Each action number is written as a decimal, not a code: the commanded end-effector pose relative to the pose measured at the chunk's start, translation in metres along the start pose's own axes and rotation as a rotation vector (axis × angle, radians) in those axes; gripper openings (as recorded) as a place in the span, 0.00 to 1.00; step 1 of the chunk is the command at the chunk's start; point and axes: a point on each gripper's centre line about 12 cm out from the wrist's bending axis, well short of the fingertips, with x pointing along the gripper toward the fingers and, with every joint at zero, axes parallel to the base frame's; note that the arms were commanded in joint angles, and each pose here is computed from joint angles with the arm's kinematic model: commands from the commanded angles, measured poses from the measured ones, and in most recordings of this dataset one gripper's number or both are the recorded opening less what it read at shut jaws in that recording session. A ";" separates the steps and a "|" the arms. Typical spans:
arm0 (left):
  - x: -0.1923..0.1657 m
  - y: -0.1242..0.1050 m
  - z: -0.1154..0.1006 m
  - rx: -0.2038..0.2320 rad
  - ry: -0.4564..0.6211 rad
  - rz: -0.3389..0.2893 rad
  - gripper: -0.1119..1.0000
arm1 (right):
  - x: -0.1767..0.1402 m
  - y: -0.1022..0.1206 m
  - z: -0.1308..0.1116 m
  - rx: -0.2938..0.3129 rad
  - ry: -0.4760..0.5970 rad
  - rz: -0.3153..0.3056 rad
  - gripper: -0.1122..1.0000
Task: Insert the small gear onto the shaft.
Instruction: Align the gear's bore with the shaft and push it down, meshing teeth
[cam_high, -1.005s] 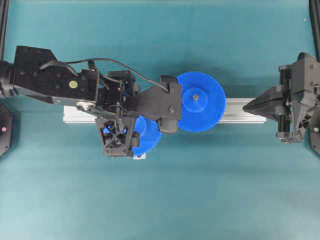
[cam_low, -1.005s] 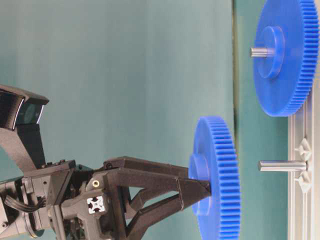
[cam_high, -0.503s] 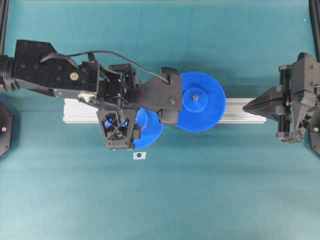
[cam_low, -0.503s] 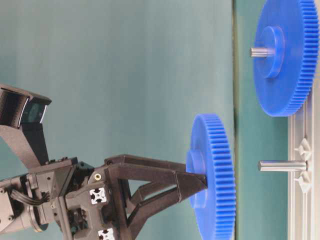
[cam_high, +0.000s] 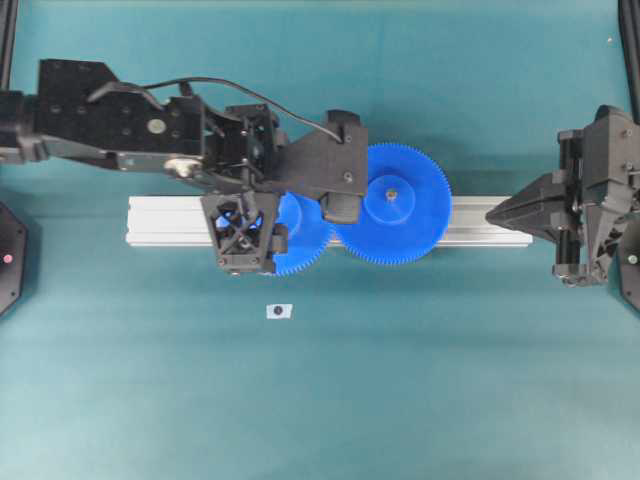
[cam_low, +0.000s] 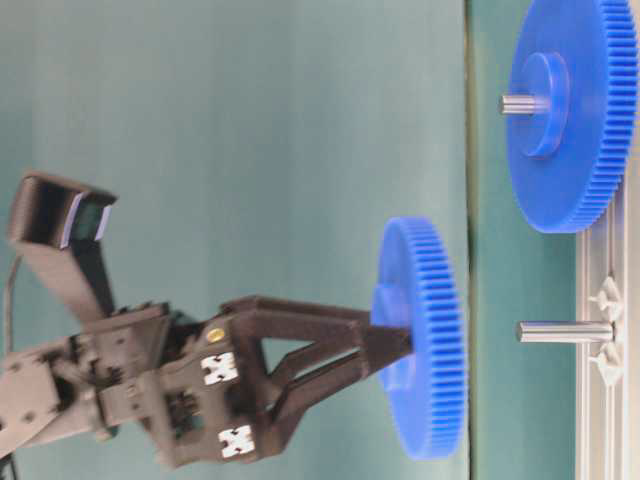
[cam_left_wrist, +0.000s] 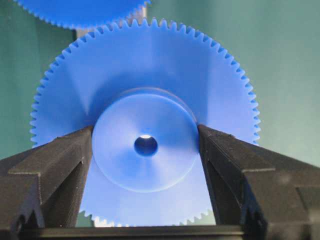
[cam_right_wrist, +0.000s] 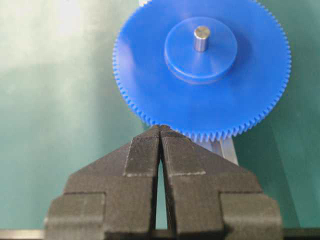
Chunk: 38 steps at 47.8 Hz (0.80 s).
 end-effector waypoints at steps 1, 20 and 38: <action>-0.011 0.002 0.006 0.003 -0.039 0.007 0.72 | 0.000 0.000 0.004 0.009 -0.016 -0.001 0.16; -0.004 0.005 0.004 -0.004 -0.028 0.008 0.72 | 0.000 0.000 0.005 0.011 -0.017 -0.001 0.16; 0.019 0.004 -0.004 -0.007 0.004 0.004 0.72 | 0.000 0.000 0.004 0.010 -0.015 0.000 0.16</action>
